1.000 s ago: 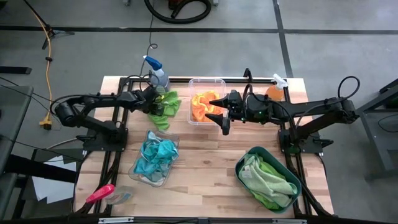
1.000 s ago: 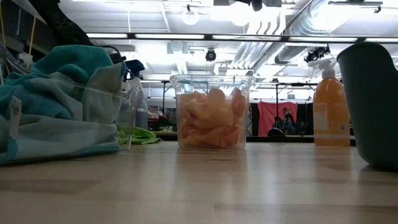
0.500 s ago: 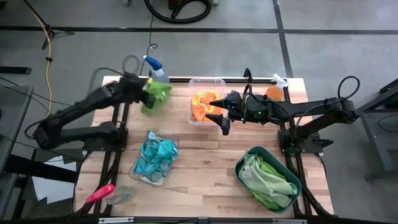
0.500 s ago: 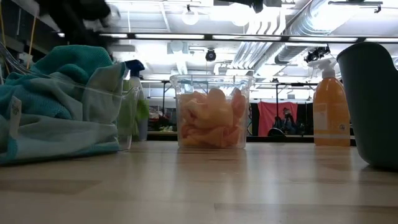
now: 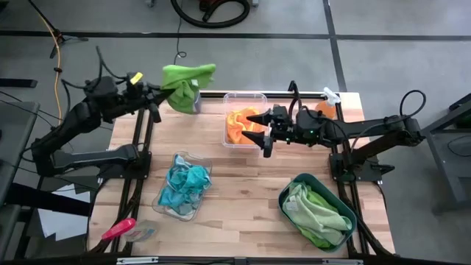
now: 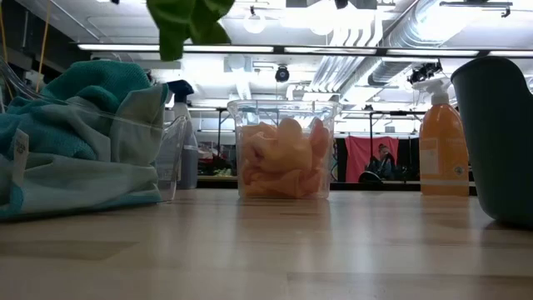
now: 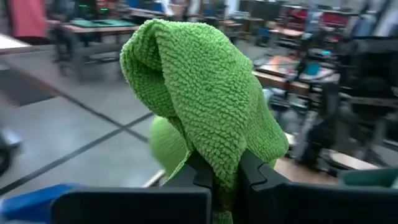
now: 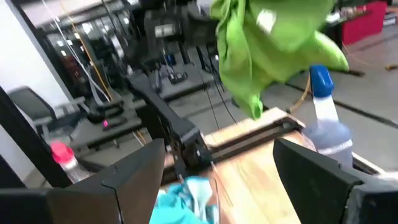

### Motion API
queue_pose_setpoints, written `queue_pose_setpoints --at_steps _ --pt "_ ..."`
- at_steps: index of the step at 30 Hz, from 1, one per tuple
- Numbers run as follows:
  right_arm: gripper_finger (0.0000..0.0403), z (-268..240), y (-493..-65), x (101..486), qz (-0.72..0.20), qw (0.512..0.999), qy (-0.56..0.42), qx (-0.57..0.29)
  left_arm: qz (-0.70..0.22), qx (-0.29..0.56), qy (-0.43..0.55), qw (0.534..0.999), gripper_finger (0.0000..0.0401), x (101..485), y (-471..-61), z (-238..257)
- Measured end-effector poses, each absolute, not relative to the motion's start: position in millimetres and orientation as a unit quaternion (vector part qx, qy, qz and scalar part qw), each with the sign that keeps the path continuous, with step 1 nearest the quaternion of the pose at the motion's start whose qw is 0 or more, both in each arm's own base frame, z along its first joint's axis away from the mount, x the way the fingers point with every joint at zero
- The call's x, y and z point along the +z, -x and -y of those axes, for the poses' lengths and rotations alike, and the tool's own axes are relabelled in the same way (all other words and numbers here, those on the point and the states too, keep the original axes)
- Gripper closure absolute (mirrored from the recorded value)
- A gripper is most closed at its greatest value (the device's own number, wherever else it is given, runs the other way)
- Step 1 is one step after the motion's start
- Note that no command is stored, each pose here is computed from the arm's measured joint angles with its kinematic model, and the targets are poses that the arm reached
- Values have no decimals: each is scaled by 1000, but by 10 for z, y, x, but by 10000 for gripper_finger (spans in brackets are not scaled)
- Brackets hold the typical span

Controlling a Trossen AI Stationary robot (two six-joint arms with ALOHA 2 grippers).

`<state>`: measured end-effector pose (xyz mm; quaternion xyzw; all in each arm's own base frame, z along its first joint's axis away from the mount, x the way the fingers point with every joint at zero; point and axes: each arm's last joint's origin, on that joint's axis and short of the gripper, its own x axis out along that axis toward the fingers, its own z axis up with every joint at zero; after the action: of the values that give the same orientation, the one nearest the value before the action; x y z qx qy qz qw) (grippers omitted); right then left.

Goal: Sort microfiber towel by color & place in baskets
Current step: Put the green microfiber towel into the green bin

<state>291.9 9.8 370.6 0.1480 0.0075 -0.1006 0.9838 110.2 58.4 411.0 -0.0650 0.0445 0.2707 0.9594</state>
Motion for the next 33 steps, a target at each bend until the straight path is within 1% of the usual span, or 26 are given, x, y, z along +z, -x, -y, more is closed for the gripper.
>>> queue_pose_setpoints --at_steps 3,6,11,14,18,21,25,30,33 --pt "105 -98 -2919 3745 10 986 -133 -98 -46 234 63 969 400 4103 -1270 -555" --pt "105 -101 -2918 3775 2 991 -91 -98 -52 197 54 978 400 4077 -1505 -521" --pt "105 -101 -2928 3895 -12 993 -56 -100 -78 136 0 988 400 3968 -1925 -421" --pt "105 -100 -2928 3970 -33 994 -29 -103 -102 115 -23 988 400 3879 -2088 -373" --pt "105 -94 -2963 4014 -67 991 1 -115 -102 100 -25 990 400 3851 -2190 -320" --pt "105 -96 -3016 4019 -75 990 18 -114 -93 87 -29 991 400 3849 -2244 -289" --pt "105 -85 -3123 3933 -90 989 41 -114 -75 81 -30 993 400 3866 -2298 -276" --pt "105 -91 -3273 3860 -76 990 42 -110 -63 78 -30 995 400 3870 -2352 -270" --pt "105 -105 -3344 3835 -64 993 39 -93 -54 67 -29 996 400 3862 -2414 -270"
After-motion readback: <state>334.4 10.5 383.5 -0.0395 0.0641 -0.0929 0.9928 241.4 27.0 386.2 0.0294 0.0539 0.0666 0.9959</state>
